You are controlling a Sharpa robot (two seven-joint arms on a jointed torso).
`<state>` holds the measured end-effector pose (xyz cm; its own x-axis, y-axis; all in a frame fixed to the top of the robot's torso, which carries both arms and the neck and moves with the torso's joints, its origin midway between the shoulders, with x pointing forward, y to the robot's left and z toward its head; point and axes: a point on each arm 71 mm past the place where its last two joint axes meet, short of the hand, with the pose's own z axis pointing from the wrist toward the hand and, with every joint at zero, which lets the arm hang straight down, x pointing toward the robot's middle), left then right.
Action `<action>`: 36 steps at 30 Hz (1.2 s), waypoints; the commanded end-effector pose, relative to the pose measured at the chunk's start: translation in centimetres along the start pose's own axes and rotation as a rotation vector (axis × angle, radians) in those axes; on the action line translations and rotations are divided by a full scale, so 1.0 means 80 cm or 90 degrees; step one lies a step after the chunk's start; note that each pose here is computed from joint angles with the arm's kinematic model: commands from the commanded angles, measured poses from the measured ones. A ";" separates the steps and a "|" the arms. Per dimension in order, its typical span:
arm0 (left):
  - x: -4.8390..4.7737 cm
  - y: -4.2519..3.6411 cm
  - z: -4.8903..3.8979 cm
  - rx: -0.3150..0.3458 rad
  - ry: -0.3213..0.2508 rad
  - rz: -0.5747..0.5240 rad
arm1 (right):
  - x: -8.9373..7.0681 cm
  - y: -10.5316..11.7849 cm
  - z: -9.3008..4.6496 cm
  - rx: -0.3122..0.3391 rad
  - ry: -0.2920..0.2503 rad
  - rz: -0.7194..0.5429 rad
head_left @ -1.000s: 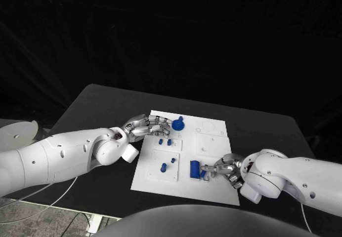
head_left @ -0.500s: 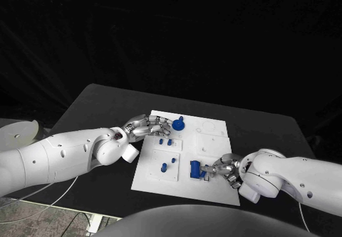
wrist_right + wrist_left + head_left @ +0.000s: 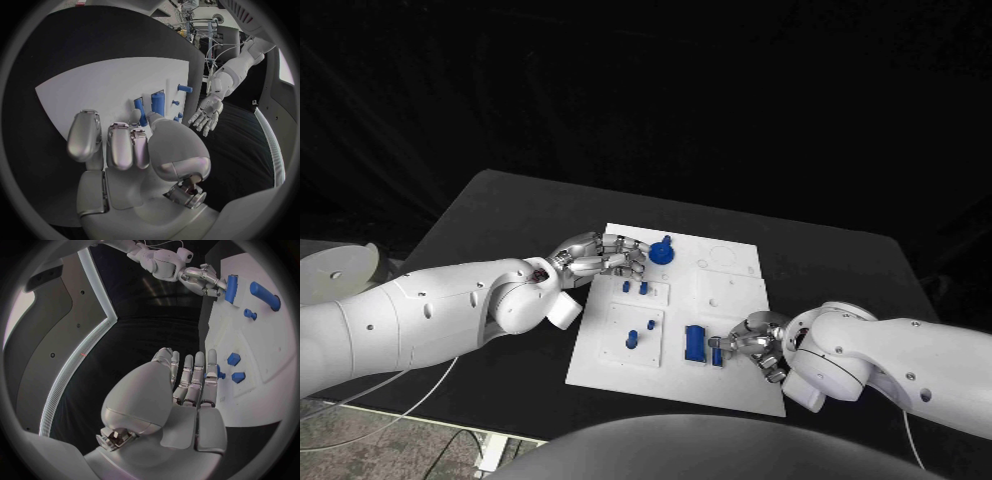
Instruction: Assemble the parts on the task board
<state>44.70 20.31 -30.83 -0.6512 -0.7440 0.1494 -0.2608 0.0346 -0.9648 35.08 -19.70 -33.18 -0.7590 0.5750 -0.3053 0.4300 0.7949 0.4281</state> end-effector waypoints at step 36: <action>0.001 0.0005 -0.001 0.002 0.011 -0.008 | -0.030 0.020 -0.048 -0.264 -0.196 -0.063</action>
<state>44.62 20.52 -30.93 -0.6513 -0.7435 0.1514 -0.2689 0.0396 -0.9624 35.02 -20.93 -29.80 -0.6626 0.5896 -0.4618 0.2566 0.7580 0.5997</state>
